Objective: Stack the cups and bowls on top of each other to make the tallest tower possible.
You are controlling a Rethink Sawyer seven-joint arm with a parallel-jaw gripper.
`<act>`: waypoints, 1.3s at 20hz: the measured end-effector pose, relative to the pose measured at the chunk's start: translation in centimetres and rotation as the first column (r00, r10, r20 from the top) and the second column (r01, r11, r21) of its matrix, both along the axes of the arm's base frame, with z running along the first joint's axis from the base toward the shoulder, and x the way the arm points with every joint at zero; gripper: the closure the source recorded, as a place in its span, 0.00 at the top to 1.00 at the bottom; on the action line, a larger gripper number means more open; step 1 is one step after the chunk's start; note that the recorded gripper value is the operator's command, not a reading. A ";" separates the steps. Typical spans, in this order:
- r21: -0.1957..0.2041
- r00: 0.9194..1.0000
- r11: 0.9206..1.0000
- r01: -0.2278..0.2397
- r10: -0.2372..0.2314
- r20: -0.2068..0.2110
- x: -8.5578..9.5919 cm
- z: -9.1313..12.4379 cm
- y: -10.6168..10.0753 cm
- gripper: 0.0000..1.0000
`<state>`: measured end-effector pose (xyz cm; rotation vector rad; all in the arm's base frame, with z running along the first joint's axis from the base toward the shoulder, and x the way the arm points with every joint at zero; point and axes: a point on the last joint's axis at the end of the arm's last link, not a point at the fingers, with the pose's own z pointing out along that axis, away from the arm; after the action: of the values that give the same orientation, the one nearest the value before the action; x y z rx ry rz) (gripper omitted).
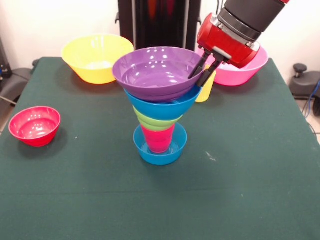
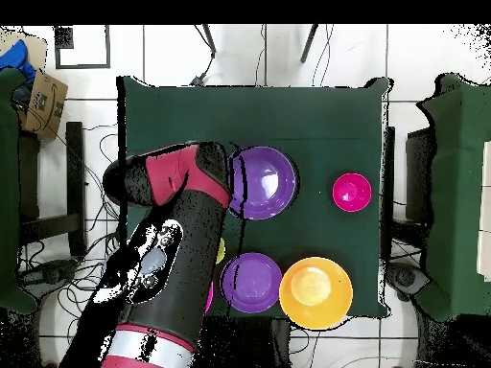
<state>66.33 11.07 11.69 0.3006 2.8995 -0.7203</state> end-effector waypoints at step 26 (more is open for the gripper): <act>0.091 0.998 0.996 0.025 -0.030 0.058 0.9 -0.4 1.4 1.00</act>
<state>67.20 12.48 11.30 0.3663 2.8815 -0.5757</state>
